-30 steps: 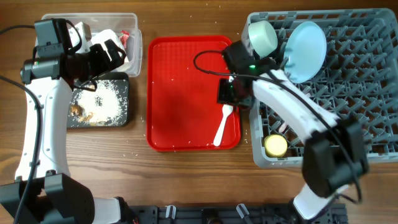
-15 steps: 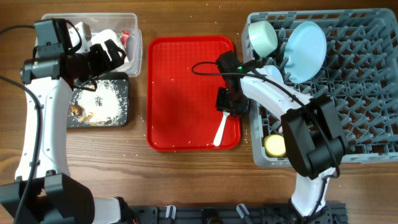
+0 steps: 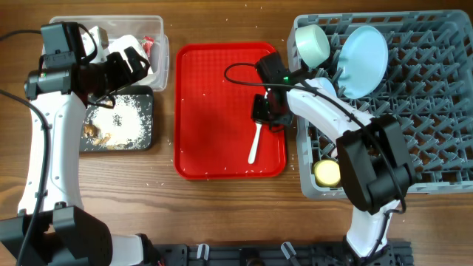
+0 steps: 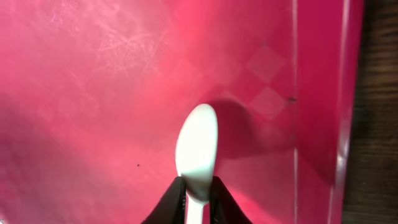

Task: Sort waste into correct bins and load items into the dishwasher rack
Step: 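Grasp the white spoon with the right gripper and place it in the rack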

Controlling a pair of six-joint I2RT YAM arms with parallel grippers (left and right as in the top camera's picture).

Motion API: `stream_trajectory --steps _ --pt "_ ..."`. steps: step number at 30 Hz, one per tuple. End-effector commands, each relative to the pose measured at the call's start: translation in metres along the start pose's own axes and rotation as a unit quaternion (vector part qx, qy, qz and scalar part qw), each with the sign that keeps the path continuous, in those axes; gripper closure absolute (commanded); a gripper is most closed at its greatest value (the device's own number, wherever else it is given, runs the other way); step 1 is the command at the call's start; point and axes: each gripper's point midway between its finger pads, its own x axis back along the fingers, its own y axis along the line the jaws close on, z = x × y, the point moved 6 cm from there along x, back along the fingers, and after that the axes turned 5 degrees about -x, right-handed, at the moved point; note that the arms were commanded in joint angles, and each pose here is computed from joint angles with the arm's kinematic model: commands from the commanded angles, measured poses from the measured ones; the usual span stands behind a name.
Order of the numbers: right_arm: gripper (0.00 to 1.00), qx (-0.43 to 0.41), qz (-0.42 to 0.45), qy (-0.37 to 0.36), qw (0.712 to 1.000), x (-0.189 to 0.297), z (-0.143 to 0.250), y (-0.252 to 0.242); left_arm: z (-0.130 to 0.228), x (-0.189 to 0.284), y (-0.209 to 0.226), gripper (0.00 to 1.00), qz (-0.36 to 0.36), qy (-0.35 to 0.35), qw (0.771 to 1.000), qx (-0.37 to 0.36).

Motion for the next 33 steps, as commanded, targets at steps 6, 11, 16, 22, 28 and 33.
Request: stream_trajectory --steps 6,11,16,22,28,33 --pt "0.96 0.016 0.006 -0.009 1.0 -0.003 -0.003 0.001 -0.003 0.001 0.001 0.0 -0.001 -0.004 1.0 -0.002" --pt "0.96 0.037 0.008 -0.024 0.999 0.004 -0.006 0.002 -0.003 0.001 0.001 0.0 -0.001 -0.004 1.0 -0.002" --pt "0.96 0.077 -0.022 -0.057 0.995 0.038 -0.01 0.014 -0.003 0.001 0.001 0.0 -0.001 -0.004 1.0 -0.002" --pt "0.96 0.081 -0.064 -0.187 0.977 0.165 -0.006 0.001 -0.003 0.001 0.001 0.0 -0.001 -0.004 1.0 -0.002" --pt "0.96 -0.17 0.08 -0.307 0.933 0.248 -0.012 -0.133 -0.003 0.001 0.001 0.0 -0.001 -0.004 1.0 -0.002" --pt "0.96 -0.238 0.125 -0.282 0.921 0.222 -0.024 -0.193 -0.003 0.001 0.001 0.0 -0.001 -0.004 1.0 -0.002"
